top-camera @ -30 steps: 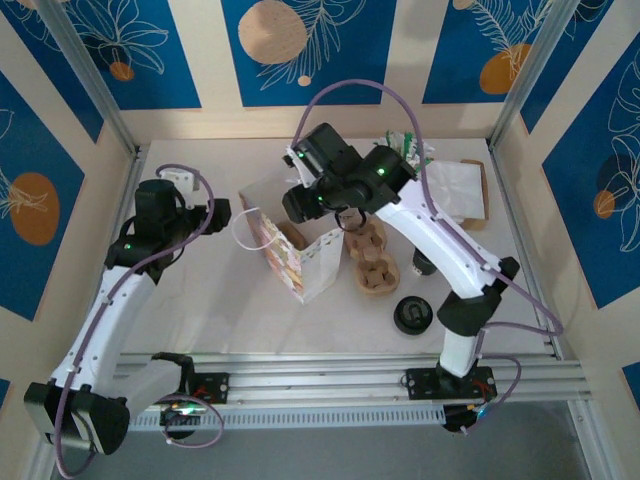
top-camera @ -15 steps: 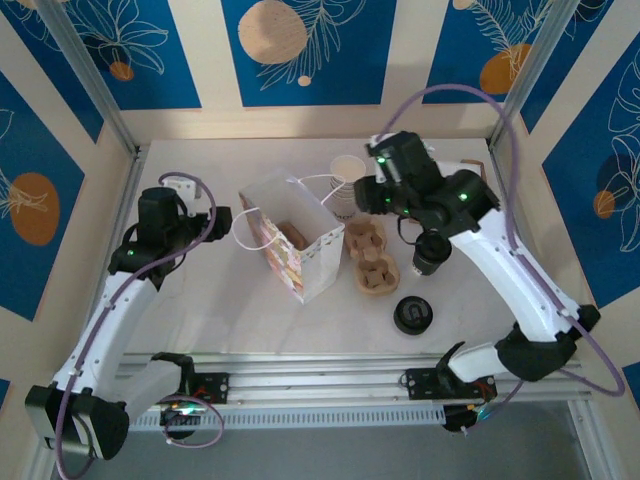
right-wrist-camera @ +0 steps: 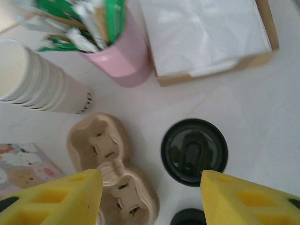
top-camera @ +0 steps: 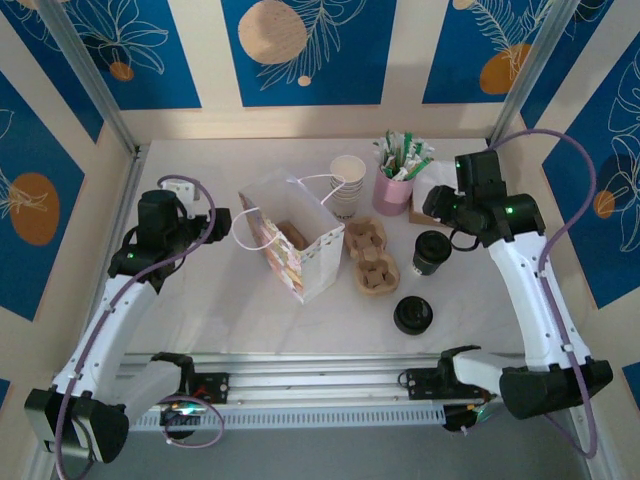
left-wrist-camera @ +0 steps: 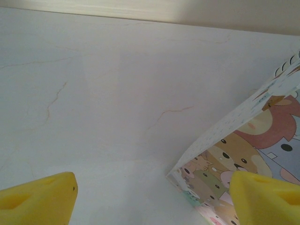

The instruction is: Pack the takeout coffee

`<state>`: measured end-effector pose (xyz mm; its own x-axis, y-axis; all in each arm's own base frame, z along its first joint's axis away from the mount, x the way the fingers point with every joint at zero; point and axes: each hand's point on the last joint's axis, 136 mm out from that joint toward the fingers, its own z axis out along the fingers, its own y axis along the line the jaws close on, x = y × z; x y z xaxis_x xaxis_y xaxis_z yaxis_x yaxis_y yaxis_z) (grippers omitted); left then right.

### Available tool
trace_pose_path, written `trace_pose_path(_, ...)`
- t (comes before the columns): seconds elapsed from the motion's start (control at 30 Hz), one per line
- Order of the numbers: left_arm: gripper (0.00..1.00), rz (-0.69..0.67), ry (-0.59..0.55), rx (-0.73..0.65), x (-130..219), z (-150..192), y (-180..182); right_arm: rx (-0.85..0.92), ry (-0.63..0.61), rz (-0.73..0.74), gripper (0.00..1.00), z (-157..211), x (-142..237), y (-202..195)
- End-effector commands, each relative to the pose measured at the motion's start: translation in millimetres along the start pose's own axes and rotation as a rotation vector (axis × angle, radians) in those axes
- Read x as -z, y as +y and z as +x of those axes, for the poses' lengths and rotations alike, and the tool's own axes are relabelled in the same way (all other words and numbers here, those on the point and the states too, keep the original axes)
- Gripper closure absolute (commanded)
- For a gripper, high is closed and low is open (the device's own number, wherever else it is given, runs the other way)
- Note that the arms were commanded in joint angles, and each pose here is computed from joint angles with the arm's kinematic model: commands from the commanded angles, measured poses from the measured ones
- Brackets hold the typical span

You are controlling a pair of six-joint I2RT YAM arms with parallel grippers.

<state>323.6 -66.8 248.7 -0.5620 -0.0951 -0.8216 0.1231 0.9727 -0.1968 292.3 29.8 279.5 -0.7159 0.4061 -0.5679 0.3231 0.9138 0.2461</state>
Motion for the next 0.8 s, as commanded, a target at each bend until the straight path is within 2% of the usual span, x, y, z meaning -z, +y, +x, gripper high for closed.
trace_pose_path(0.0, 0.15, -0.018, -0.029, 0.013, 3, -5, 4, -0.108, 0.085, -0.026, 0.4, 14, -17, -5)
trace_pose_path(0.37, 0.15, -0.036, -0.018, 0.005, 0, -3, 8, -0.165, 0.263, 0.071, 0.23, 60, -69, -28)
trace_pose_path(0.77, 0.14, -0.027, -0.006, 0.004, -2, -1, 6, -0.178, 0.306, 0.131, 0.23, 67, -105, -35)
